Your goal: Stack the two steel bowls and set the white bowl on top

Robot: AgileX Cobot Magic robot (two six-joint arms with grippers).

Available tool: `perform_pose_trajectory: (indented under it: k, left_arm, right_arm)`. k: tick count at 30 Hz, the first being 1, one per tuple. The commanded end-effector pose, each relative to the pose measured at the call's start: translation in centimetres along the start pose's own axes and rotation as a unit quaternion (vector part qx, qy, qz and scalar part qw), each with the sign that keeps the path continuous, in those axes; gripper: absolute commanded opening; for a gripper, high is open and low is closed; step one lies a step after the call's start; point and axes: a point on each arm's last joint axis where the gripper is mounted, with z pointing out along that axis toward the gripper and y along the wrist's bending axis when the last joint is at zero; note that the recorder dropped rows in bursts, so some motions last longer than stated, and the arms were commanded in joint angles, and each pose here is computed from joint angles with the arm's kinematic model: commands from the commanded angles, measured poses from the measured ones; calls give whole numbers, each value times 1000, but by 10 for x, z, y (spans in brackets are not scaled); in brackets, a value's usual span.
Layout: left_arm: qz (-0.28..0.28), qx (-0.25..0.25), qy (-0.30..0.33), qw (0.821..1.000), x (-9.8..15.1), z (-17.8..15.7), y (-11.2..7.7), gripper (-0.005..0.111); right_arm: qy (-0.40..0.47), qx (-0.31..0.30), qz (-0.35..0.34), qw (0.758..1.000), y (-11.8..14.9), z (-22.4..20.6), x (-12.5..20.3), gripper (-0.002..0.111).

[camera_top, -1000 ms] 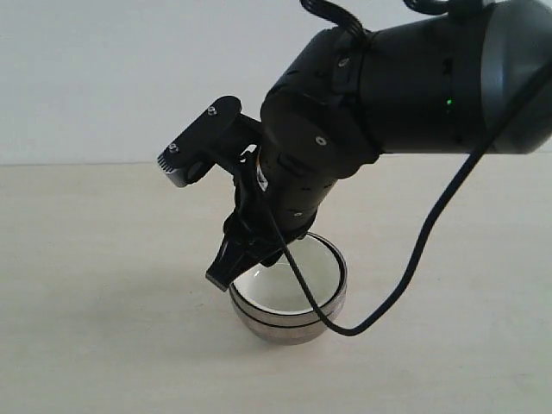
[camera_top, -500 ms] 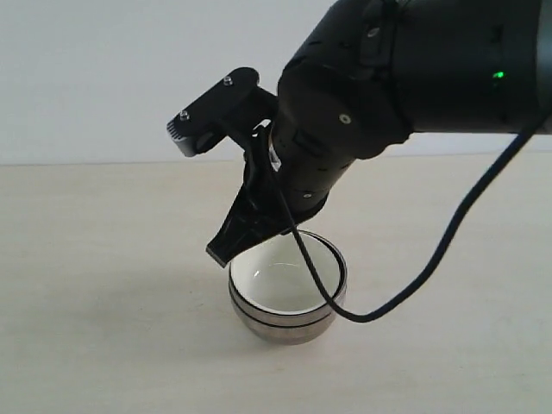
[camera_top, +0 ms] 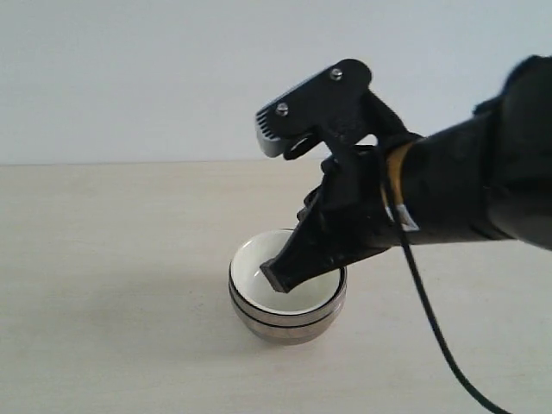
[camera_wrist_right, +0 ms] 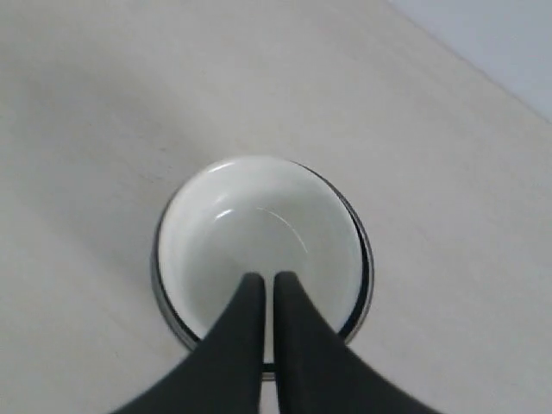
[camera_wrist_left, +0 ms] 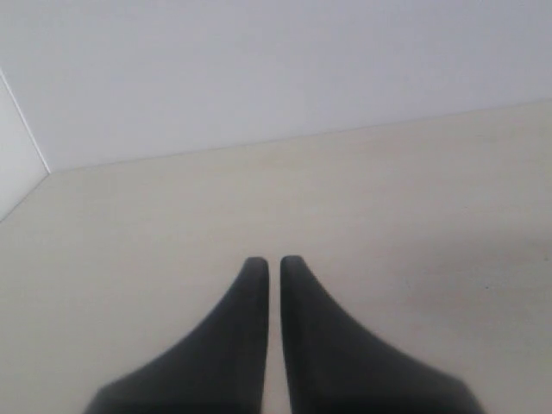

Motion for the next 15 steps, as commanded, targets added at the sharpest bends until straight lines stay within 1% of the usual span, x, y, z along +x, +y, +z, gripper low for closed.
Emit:
perform_pose_trajectory:
  k: [1, 4, 9, 15]
  left_arm:
    - [-8, -1, -4, 1000, 0, 0, 0, 4]
    - [-8, -1, -4, 1000, 0, 0, 0, 4]
    - [-8, -1, -4, 1000, 0, 0, 0, 4]
    - [-8, -1, -4, 1000, 0, 0, 0, 4]
  right_arm:
    - [-79, -40, 56, 995, 0, -32, 12, 0]
    - [-110, -54, 61, 991, -2, -51, 25, 0]
    - [-140, -52, 69, 986, -8, -78, 42, 0]
    - [-172, -58, 109, 977, -12, -100, 52, 0]
